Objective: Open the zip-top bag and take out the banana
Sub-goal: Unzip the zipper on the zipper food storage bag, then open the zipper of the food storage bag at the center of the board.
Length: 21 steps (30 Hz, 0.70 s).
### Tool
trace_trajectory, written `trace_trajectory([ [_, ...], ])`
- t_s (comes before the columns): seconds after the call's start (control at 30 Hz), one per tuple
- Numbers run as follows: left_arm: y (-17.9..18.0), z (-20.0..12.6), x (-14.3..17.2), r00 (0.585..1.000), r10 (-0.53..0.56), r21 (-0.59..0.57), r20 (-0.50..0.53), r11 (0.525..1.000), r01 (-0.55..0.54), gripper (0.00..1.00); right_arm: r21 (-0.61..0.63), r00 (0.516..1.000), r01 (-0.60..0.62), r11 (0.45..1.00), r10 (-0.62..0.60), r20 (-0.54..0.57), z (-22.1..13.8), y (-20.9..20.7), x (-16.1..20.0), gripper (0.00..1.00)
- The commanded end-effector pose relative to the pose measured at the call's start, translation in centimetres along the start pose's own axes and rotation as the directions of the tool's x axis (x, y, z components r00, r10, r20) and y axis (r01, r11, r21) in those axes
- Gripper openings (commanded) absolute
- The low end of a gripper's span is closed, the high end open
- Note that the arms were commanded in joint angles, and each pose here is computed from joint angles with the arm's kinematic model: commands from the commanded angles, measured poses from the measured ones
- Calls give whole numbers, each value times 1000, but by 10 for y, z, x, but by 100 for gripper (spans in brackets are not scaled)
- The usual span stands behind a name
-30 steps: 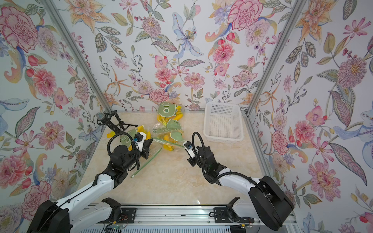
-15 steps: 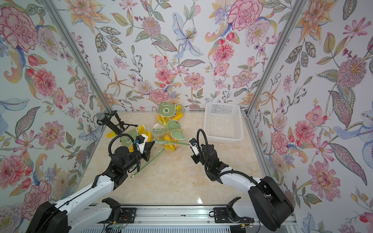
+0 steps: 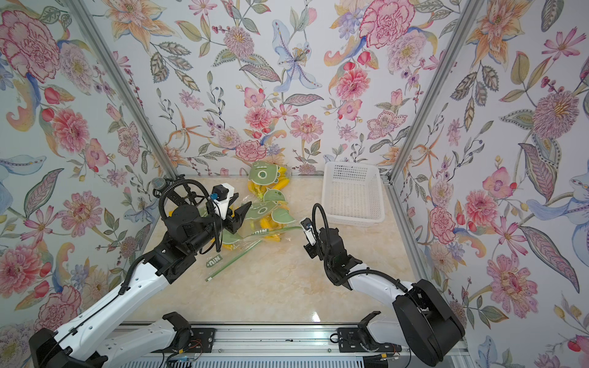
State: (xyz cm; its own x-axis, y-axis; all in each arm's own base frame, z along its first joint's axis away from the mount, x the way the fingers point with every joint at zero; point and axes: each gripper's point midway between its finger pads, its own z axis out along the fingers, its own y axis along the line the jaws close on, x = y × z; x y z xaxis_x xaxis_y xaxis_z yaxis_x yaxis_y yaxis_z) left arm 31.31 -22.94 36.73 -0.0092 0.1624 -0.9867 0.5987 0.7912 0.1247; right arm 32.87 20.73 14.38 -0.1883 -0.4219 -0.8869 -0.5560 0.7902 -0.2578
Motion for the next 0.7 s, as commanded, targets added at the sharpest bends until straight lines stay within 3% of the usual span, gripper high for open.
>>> trace_trajectory([
  [0.0,-18,18,70,943,102,55,-317,995,-89,56,44,1000,-2,999,1,23,-5,-9,-2,3],
  [0.27,-37,55,139,808,166,140,-565,985,-104,52,43,999,-7,999,5,40,-8,-9,-5,3],
  [0.57,-62,63,157,759,225,247,-611,965,-87,51,45,999,-5,999,3,38,-6,-8,-3,3],
  [0.67,-64,61,156,761,225,255,-608,964,-81,52,48,999,-3,999,1,38,-6,-9,-3,3],
])
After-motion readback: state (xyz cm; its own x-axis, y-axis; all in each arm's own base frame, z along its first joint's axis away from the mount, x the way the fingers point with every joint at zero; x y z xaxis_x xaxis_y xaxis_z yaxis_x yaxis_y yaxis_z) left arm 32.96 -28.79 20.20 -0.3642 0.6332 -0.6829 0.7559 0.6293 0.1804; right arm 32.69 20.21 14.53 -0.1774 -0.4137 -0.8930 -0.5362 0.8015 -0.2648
